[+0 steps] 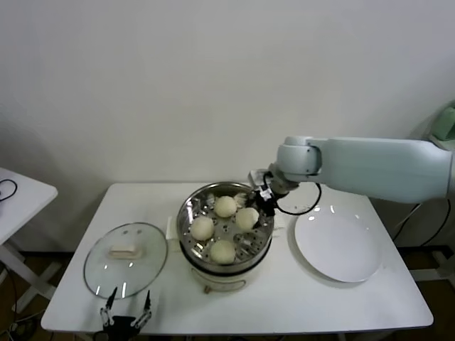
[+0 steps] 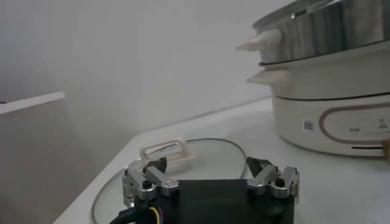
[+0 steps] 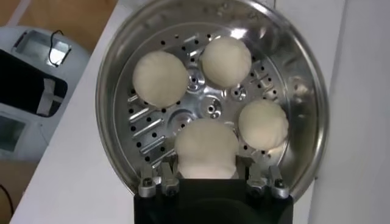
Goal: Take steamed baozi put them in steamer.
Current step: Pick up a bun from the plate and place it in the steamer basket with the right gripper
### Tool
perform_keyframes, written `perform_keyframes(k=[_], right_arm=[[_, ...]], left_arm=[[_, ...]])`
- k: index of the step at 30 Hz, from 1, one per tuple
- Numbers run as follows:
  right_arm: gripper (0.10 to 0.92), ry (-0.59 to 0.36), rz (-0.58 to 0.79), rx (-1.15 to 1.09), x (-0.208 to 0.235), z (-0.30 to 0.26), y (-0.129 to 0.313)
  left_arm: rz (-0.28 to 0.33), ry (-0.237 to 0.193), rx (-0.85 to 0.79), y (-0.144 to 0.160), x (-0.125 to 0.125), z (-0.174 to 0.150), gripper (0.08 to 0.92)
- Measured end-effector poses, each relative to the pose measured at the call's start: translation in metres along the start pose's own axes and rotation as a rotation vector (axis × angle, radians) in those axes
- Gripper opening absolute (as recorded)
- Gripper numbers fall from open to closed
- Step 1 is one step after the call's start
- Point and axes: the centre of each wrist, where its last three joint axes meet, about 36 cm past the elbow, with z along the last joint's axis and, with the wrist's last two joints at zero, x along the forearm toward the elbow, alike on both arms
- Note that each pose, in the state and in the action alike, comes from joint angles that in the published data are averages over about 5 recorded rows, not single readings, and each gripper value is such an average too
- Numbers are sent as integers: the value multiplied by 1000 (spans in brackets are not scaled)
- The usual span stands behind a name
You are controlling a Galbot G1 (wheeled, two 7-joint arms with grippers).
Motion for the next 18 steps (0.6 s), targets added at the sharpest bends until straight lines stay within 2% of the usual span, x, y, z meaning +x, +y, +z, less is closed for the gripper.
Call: perform_keyframes(k=[14, 18], right_arm=[[640, 25, -3, -13, -30, 8, -3], [668, 25, -2, -13, -34, 7, -5]], left_arm=[[0, 0, 4, 0, -1, 2, 823], [-1, -1, 5, 0, -1, 2, 823]])
